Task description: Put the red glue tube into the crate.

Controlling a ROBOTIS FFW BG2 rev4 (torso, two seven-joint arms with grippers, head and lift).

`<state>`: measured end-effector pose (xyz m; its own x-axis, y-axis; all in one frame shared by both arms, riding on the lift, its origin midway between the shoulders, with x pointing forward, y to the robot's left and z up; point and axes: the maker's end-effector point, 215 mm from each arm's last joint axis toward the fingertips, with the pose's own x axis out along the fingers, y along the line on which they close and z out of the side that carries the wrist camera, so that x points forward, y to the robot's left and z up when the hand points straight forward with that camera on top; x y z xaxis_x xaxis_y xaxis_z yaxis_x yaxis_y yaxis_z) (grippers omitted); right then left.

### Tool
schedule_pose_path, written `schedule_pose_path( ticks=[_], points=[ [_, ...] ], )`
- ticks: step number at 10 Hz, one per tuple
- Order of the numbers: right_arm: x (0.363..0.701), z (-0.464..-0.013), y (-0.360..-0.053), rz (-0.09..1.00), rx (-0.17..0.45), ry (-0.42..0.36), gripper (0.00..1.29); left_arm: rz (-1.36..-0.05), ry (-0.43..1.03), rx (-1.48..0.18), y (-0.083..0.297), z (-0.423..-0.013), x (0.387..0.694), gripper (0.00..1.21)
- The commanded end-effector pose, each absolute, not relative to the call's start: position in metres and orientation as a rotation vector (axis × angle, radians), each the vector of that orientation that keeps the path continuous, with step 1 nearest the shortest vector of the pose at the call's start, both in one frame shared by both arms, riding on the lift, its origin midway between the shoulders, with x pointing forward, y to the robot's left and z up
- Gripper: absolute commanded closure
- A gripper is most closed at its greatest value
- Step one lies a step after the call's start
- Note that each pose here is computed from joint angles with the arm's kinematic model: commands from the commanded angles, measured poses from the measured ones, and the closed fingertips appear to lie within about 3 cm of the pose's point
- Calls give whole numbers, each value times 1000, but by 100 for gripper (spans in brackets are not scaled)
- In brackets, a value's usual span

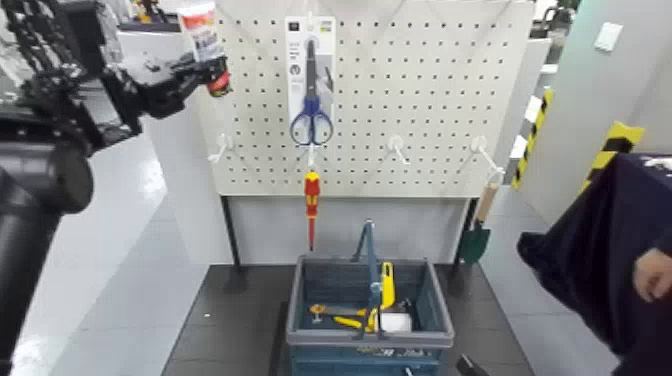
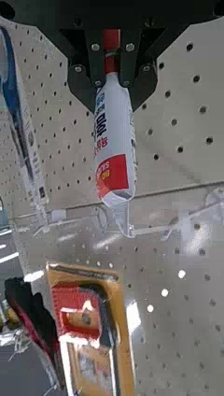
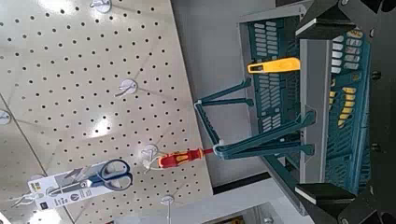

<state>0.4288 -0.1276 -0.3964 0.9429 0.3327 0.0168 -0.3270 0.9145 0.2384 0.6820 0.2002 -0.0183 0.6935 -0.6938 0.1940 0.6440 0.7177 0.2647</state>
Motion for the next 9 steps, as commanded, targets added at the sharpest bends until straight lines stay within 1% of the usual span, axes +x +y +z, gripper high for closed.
schedule_pose_path(
  ticks=[1,3,5,7,9],
  points=[
    [428,-397,-128,340,240,27,14,-794,-375,213,174,19,651,118],
    [428,-397,-127,342,240,27,14,-815,-405,217,161,29,636,118],
    [428,-397,-127,342,240,28,14,-854,-408,202,139,24,626,118],
    [428,-398,-127,342,240,31,14,-896,-389,161,116,6,621,118],
    [428,-398,-125,346,242,33,14,-944,-339,120,90,-22,620,118]
  ],
)
